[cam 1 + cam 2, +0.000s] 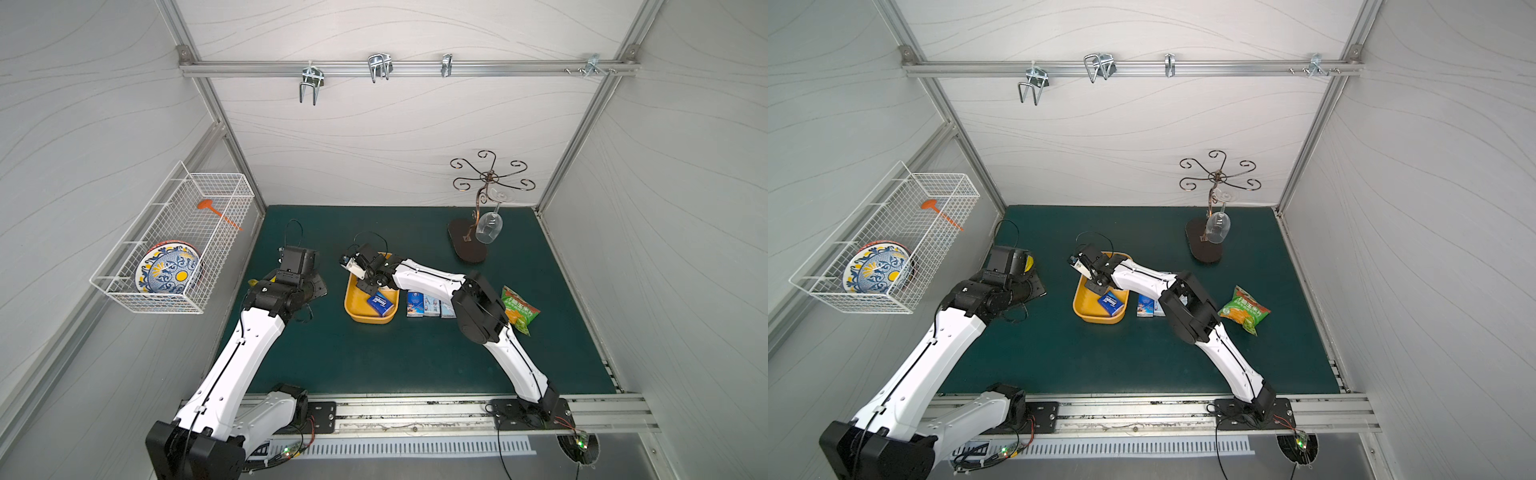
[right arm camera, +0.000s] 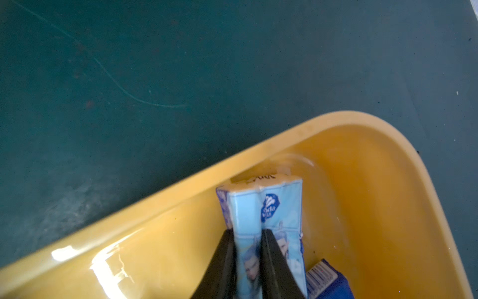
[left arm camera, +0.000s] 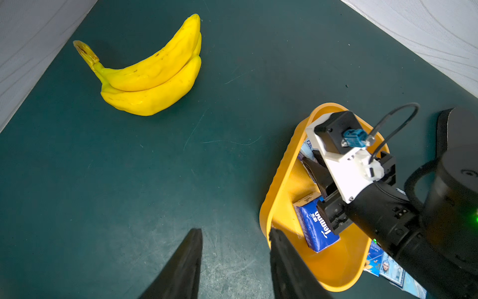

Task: Take the pocket tissues out of the storage box
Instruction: Pick up the pocket tissues from the storage box, then place the pocket tissues at the center of the board.

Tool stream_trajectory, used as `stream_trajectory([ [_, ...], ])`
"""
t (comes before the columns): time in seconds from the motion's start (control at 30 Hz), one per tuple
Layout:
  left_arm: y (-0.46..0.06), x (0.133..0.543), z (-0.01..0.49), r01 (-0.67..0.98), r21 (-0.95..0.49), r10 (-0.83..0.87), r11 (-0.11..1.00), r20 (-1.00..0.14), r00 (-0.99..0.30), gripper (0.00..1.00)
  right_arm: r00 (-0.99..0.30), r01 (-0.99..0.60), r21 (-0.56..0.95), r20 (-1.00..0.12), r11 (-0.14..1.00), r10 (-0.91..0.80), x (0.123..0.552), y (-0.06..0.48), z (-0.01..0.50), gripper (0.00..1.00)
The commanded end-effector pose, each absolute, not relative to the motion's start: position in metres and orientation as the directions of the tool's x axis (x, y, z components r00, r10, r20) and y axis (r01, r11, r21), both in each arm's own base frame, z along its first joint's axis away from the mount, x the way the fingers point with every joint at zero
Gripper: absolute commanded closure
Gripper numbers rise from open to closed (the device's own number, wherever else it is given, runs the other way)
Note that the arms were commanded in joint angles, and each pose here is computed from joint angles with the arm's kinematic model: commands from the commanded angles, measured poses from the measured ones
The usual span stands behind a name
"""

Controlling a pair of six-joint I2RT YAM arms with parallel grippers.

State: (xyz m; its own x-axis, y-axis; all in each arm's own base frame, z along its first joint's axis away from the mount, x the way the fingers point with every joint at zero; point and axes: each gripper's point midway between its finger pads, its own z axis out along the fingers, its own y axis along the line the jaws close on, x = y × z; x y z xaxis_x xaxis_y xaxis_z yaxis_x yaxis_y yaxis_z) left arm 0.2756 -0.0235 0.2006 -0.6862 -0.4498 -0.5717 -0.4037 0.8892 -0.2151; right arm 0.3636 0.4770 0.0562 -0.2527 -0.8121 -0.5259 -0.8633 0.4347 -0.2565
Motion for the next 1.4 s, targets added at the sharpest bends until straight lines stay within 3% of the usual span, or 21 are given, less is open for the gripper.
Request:
stream_trajectory([
  [0.0, -0.023, 0.283, 0.227, -0.386, -0.251, -0.453, 0.888, -0.619, -0.641, 0.53, -0.315, -0.850, -0.182, -0.577, 0.495, -0.754, 0.360, 0.469, 0.089, 0.80],
  [0.33, -0.026, 0.284, 0.228, -0.379, -0.270, -0.462, 0.885, -0.615, -0.639, 0.53, -0.436, -0.790, 0.004, -0.707, 0.613, -0.557, 0.353, 0.454, 0.169, 0.81],
  [0.6, -0.021, 0.284, 0.232, -0.384, -0.246, -0.447, 0.890, -0.636, -0.629, 0.53, -0.571, -0.705, 0.134, -0.689, 0.696, -0.447, 0.325, 0.405, 0.201, 0.80],
  [0.77, -0.019, 0.287, 0.235, -0.389, -0.242, -0.447, 0.889, -0.644, -0.621, 0.53, -0.665, -0.635, 0.166, -0.614, 0.754, -0.425, 0.276, 0.347, 0.182, 0.80],
  [1.07, -0.029, 0.295, 0.231, -0.379, -0.294, -0.477, 0.877, -0.619, -0.624, 0.54, -0.725, -0.586, 0.117, -0.517, 0.802, -0.455, 0.198, 0.262, 0.135, 0.78],
  [1.37, -0.028, 0.294, 0.234, -0.384, -0.303, -0.487, 0.872, -0.622, -0.613, 0.54, -0.789, -0.533, 0.132, -0.435, 0.836, -0.434, 0.179, 0.261, 0.070, 0.77],
])
